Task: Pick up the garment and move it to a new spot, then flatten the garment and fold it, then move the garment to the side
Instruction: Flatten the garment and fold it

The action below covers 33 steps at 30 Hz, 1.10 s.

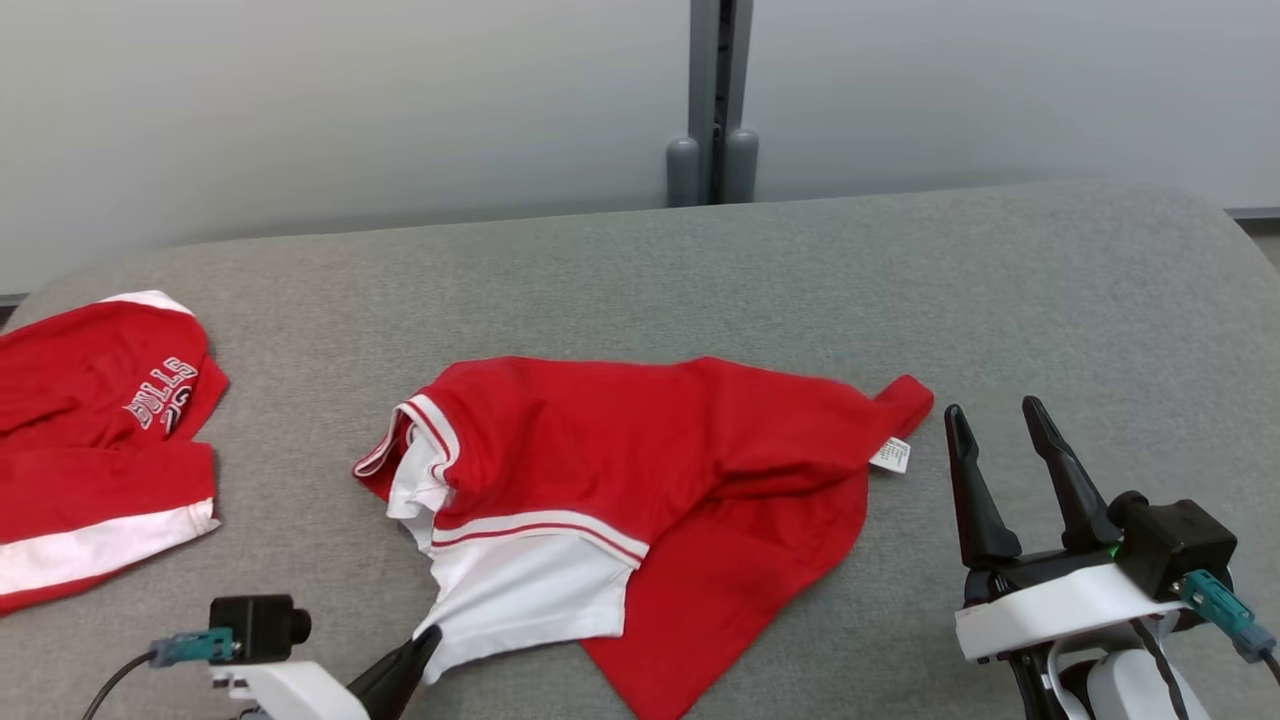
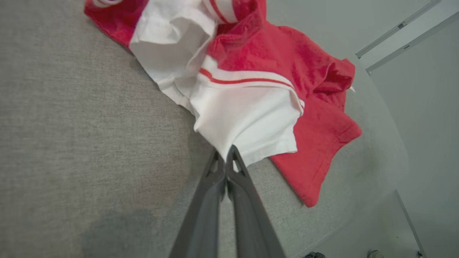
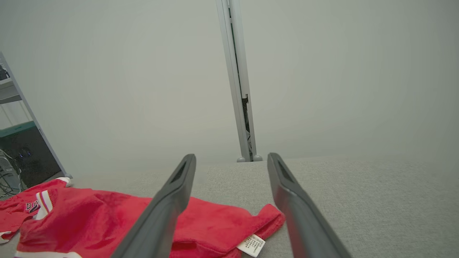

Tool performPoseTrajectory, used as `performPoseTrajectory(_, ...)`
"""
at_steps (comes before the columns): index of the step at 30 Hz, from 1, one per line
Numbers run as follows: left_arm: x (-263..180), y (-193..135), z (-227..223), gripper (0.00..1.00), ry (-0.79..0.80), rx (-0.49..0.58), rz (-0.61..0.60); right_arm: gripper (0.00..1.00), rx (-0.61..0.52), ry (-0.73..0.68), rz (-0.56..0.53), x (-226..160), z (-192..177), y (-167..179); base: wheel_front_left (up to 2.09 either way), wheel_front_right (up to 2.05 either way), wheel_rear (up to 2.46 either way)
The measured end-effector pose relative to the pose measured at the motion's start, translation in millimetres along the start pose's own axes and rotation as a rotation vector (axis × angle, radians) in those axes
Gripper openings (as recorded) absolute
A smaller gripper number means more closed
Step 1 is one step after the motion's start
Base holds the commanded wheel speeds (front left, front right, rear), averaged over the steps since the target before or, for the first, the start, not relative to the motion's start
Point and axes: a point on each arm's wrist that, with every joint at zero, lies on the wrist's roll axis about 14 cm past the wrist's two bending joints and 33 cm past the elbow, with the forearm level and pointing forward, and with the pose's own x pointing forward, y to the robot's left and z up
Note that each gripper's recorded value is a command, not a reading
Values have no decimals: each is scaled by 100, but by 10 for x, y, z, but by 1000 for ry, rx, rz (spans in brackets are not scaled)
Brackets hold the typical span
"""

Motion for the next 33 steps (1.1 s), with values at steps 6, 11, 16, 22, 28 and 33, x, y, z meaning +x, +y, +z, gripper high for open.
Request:
performPoseTrajectory(6, -299, 157, -54, 0, 16, -34, 48, 100, 4, 7, 22, 27, -28, 75, 0, 0, 0)
performPoseTrajectory(11, -422, 268, -10, 0, -3, -53, 95, 100, 2, 12, 29, 39, -48, 96, 0, 0, 0)
performPoseTrajectory(16, -491, 493, -119, 0, 40, -40, 193, 100, 2, 19, 29, 29, -68, 99, 0, 0, 0)
performPoseTrajectory(22, -481, 678, -332, 2, 98, -43, 257, 100, 1, 26, 24, 15, -87, 79, 0, 0, 0)
performPoseTrajectory(28, -349, 623, -289, 100, 51, -8, 234, 100, 1, 39, 23, -3, -125, 77, 0, 0, 0)
performPoseTrajectory(33, -381, 634, -41, 100, -57, 56, 247, 100, -3, 37, 26, -22, -111, 89, 0, 0, 0)
